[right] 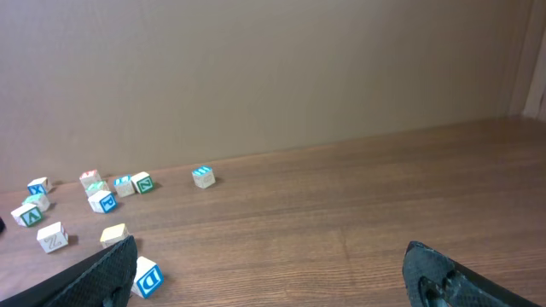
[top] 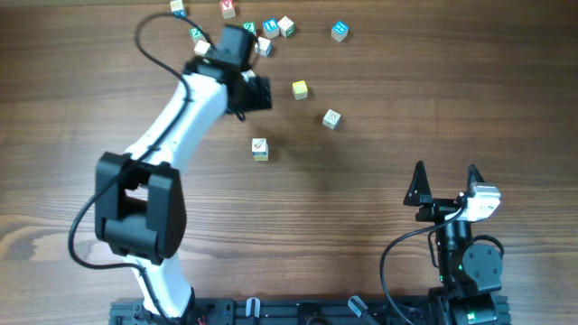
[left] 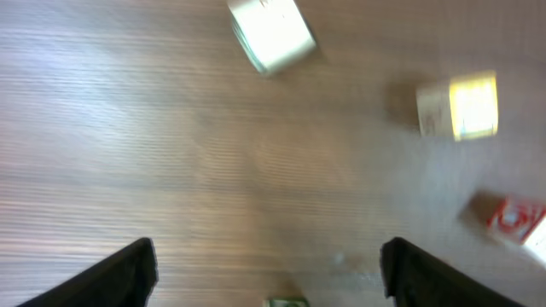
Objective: Form a tower
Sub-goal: 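Lift the left gripper away and park it near the blocks, then reach the right gripper to the yellow S block and grasp it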
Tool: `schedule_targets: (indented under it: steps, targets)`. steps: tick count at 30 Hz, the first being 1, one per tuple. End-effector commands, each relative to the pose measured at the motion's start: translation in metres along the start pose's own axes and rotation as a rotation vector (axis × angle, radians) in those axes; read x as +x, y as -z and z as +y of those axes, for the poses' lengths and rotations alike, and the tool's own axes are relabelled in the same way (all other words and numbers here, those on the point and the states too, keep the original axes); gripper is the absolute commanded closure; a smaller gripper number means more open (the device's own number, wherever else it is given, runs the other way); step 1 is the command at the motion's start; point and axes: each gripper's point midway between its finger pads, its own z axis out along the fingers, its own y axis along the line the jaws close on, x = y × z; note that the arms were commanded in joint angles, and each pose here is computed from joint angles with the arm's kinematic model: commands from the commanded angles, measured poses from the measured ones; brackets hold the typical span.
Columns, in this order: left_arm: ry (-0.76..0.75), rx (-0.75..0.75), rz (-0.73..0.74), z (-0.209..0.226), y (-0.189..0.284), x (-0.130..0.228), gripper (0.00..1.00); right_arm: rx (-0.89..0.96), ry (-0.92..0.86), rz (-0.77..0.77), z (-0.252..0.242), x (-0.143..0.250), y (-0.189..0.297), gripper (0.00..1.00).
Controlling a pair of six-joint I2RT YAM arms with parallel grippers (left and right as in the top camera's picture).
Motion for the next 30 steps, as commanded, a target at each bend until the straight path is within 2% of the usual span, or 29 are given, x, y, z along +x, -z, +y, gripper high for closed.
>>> schedule_targets:
  steps: [1, 4, 8, 15, 17, 20, 21, 24, 30]
  targets:
    - [0.151, -0.053, -0.04, 0.044, 0.012, -0.023, 0.01, -0.003, 0.013, -0.005, 0.0, -0.001, 0.0, 0.0]
    - [0.259, -0.08, -0.035, 0.074, 0.012, -0.027, 0.0, -0.003, 0.013, -0.005, 0.0, -0.001, 0.0, 0.0]
    - [0.325, -0.109, -0.035, 0.107, 0.014, -0.031, 0.0, -0.003, 0.013, -0.005, 0.0, -0.001, 0.0, 0.0]
    - [0.375, -0.127, -0.041, 0.132, 0.016, -0.034, 0.0, -0.003, 0.012, -0.008, 0.0, -0.002, 0.0, 0.0]
    - [0.375, -0.127, -0.041, 0.132, 0.016, -0.034, 0.0, -0.017, 0.006, -0.052, 0.003, -0.013, 0.001, 0.0]
    - [0.375, -0.127, -0.041, 0.132, 0.016, -0.034, 0.0, -0.283, 0.075, -0.111, 0.049, -0.027, 0.009, 0.0]
    - [0.375, -0.126, -0.041, 0.131, 0.016, -0.034, 0.0, -0.31, 0.091, -0.131, 0.054, -0.032, 0.011, 0.0]
    - [0.375, -0.127, -0.041, 0.132, 0.016, -0.034, 0.0, -0.255, 0.091, -0.177, 0.048, -0.057, 0.013, 0.0]
    - [0.375, -0.126, -0.041, 0.131, 0.016, -0.034, 0.0, -0.254, 0.114, -0.183, 0.06, -0.137, 0.014, 0.0]
